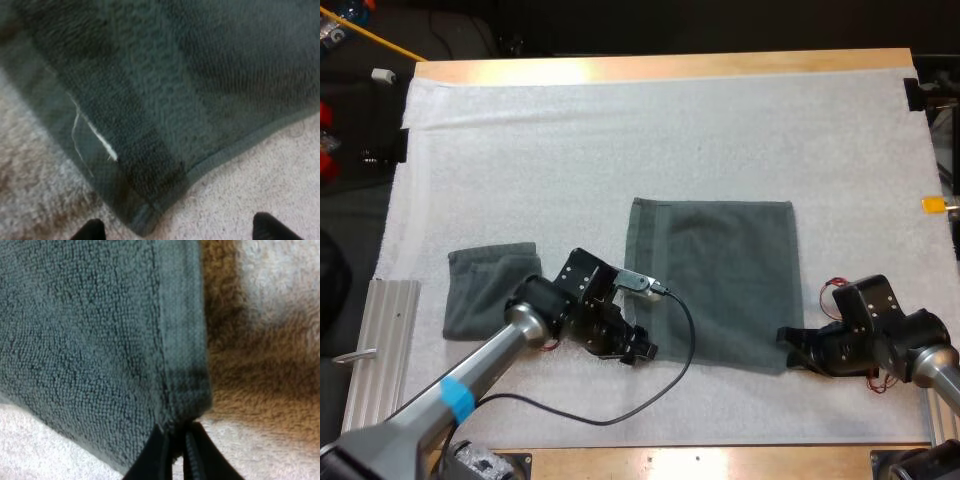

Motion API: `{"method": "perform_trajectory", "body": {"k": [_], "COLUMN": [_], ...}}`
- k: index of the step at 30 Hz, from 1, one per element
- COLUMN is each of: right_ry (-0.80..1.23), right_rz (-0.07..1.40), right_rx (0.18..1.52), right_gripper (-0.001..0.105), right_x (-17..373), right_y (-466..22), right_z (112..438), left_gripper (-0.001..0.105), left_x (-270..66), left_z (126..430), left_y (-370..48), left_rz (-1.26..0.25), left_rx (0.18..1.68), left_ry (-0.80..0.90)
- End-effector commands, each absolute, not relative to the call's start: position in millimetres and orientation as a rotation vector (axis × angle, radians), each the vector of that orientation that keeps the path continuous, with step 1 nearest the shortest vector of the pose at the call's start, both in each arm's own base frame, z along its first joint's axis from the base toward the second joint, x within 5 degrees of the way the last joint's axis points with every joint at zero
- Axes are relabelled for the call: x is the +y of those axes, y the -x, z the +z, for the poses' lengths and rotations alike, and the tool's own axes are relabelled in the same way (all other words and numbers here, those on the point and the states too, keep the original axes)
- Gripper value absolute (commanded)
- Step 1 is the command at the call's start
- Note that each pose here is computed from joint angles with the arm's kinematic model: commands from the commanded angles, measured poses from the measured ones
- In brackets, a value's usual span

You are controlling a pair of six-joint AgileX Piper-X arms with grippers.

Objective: Pick towel from pile, fold and stack

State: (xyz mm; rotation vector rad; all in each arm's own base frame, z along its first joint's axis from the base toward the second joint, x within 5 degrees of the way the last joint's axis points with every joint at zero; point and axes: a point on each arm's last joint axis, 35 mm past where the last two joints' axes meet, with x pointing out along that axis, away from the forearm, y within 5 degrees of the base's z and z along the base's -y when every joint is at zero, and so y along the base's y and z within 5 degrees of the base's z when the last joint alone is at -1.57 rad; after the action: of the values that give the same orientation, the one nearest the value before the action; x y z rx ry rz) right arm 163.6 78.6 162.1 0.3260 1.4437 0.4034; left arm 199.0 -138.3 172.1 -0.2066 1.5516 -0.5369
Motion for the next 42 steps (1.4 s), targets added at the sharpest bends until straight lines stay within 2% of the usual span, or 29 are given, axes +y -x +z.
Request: {"method": "perform_trajectory", "body": {"k": [1, 7, 13, 18, 20, 24, 29, 33, 42], "right_ry": [-0.314, -0.314, -0.314, -0.314, -0.314, -0.316, -0.317, -0.312, -0.263], "right_rz": [0.409, 0.409, 0.409, 0.409, 0.409, 0.411, 0.413, 0.508, 0.538], "right_rx": [1.444, 1.444, 1.444, 1.444, 1.444, 1.444, 1.445, 1.439, 1.442], "right_gripper": [0.0, 0.0, 0.0, 0.0, 0.0, 0.0, 0.0, 0.0, 0.0], "right_x": [78, 78, 78, 78, 78, 78, 78, 80, 74], "right_y": [-162, -162, -162, -162, -162, -162, -162, -162, -146], "right_z": [163, 163, 163, 163, 163, 163, 163, 165, 201], "left_gripper": [0.058, 0.058, 0.058, 0.057, 0.052, 0.034, 0.003, 0.0, 0.0], "left_x": [-141, -143, -148, -149, -148, -148, -148, -146, -136], "left_z": [170, 150, 144, 136, 131, 123, 122, 128, 183], "left_y": [-201, -203, -207, -208, -208, -207, -206, -203, -176], "left_rz": [-0.539, -0.507, -0.576, -0.575, -0.565, -0.545, -0.539, -0.555, -0.678], "left_rx": [1.553, 1.632, 1.633, 1.665, 1.691, 1.728, 1.74, 1.743, 1.671], "left_ry": [0.218, 0.211, 0.26, 0.268, 0.267, 0.263, 0.262, 0.241, 0.16]}}
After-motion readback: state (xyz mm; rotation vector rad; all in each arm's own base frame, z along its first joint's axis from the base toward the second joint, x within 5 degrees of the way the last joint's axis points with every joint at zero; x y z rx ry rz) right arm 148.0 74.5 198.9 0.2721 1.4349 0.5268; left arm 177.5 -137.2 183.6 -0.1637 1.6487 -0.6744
